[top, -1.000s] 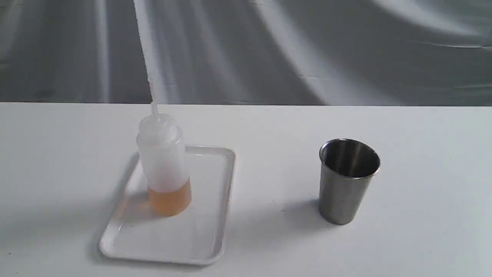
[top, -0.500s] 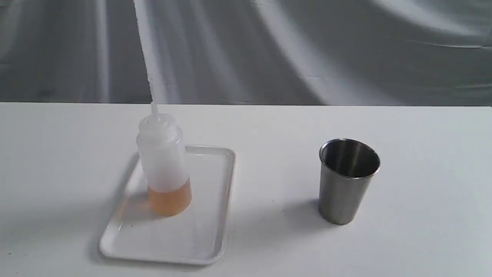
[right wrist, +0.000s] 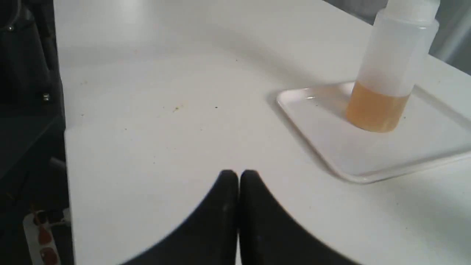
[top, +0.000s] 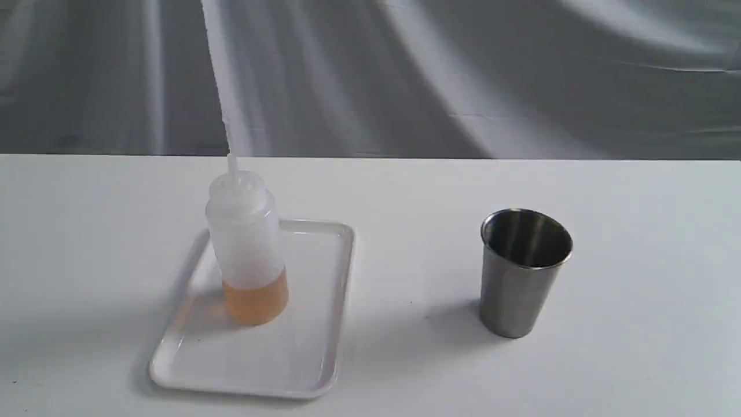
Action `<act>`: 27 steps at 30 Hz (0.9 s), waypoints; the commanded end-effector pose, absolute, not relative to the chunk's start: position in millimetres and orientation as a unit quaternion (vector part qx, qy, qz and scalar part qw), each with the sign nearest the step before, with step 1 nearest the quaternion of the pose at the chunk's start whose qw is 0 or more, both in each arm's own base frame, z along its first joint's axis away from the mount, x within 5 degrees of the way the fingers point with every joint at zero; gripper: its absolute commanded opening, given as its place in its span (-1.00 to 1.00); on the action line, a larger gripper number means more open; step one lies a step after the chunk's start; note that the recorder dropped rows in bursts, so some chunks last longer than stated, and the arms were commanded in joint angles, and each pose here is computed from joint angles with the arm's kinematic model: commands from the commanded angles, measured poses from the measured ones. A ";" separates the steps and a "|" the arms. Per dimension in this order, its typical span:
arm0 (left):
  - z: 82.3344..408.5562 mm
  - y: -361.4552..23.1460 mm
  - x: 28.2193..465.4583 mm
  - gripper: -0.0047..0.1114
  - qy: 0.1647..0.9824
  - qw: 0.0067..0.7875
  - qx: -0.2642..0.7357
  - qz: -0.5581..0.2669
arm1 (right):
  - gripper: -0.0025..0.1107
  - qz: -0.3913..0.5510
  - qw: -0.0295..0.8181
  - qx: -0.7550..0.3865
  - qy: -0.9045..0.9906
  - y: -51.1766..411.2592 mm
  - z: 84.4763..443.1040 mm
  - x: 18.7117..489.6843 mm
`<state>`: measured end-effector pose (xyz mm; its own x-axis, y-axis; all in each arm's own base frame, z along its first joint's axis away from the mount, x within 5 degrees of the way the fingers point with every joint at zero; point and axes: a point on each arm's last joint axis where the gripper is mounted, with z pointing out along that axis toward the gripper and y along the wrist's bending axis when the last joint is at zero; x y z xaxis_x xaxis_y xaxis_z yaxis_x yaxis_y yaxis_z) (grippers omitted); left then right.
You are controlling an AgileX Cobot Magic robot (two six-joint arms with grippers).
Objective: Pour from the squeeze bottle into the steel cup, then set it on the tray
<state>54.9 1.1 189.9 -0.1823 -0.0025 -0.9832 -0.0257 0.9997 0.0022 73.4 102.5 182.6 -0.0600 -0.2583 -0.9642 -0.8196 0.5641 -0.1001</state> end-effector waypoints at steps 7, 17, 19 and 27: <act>189.1 0.9 55.0 -0.78 0.767 0.641 -0.009 0.006 | -0.96 0.236 0.601 -0.356 0.675 89.4 192.6 76.6; 189.1 0.9 55.0 -0.78 0.767 0.641 -0.007 0.007 | -0.96 0.169 0.658 -0.334 0.653 68.5 204.3 78.2; 189.1 0.9 55.0 -0.78 0.767 0.641 -0.007 0.007 | -0.96 0.159 0.672 -0.317 0.650 64.0 207.4 78.8; 189.1 0.9 55.0 -0.78 0.767 0.641 -0.009 0.006 | -0.96 0.108 0.718 -0.252 0.640 46.0 217.2 79.5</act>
